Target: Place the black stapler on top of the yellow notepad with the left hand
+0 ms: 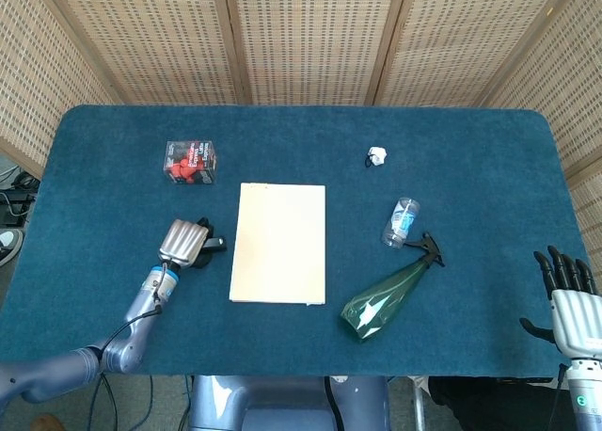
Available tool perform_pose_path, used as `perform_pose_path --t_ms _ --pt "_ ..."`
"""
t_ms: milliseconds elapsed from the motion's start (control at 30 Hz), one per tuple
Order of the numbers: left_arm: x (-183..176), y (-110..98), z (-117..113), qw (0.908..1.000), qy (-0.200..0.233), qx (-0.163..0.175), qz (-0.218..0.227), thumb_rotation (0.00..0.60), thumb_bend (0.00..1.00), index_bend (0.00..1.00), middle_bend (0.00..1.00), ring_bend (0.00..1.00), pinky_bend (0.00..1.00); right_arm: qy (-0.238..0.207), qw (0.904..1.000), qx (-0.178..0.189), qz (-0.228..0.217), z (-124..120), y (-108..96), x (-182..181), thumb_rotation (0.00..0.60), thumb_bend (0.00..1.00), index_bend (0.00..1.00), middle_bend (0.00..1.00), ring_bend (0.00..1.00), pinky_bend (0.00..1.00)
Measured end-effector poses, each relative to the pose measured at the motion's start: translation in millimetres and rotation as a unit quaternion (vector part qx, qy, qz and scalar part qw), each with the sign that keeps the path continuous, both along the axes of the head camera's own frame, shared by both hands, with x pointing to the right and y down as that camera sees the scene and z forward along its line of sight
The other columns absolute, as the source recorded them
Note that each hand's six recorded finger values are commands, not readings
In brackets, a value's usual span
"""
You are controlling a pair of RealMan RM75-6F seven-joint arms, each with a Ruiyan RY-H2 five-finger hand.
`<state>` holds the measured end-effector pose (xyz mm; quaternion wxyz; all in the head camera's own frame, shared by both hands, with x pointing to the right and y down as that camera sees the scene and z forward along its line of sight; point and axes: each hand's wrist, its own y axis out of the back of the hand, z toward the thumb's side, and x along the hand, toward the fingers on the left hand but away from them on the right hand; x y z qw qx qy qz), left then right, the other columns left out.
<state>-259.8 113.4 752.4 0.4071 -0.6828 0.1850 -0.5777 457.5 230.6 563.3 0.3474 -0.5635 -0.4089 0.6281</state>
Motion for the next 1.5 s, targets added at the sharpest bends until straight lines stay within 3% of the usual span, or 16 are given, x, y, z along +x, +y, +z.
perform_pose_path --t_ms 400,533,767,967,1300,1367,1500 --pt "26 -26 -55 0.9973 0.034 0.051 0.041 0.6 0.37 0.63 0.49 0.57 0.68 -0.006 1.0 0.004 0.006 -3 -2 2 0.6 0.0 0.0 0.0 0.0 0.0" --pt "46 -35 -64 0.9954 0.043 0.056 0.065 0.6 0.37 0.63 0.49 0.57 0.67 -0.007 0.9999 0.005 0.011 -4 -3 5 0.6 0.0 0.0 0.0 0.0 0.0" --pt "97 -29 -51 0.9898 0.065 0.032 0.123 0.6 0.37 0.63 0.49 0.57 0.67 0.0 0.9997 -0.001 0.023 0 -4 13 0.6 0.0 0.0 0.0 0.0 0.0" --pt "135 -17 -32 0.9866 0.075 0.015 0.144 0.6 0.37 0.62 0.49 0.57 0.67 0.006 0.9995 -0.002 0.032 3 -6 19 0.6 0.0 0.0 0.0 0.0 0.0" --pt "153 -12 -21 0.9843 0.069 0.018 0.162 0.6 0.36 0.59 0.46 0.56 0.65 0.005 0.9993 -0.003 0.036 3 -6 22 0.6 0.0 0.0 0.0 0.0 0.0" --pt "155 -10 -19 0.9841 0.068 0.018 0.163 0.6 0.34 0.55 0.43 0.53 0.63 0.004 0.9993 -0.003 0.036 3 -7 22 0.6 0.0 0.0 0.0 0.0 0.0" --pt "156 -9 -17 0.9836 0.062 0.019 0.168 0.6 0.13 0.26 0.15 0.26 0.45 0.003 0.9993 -0.002 0.036 2 -7 22 0.6 0.0 0.0 0.0 0.0 0.0"
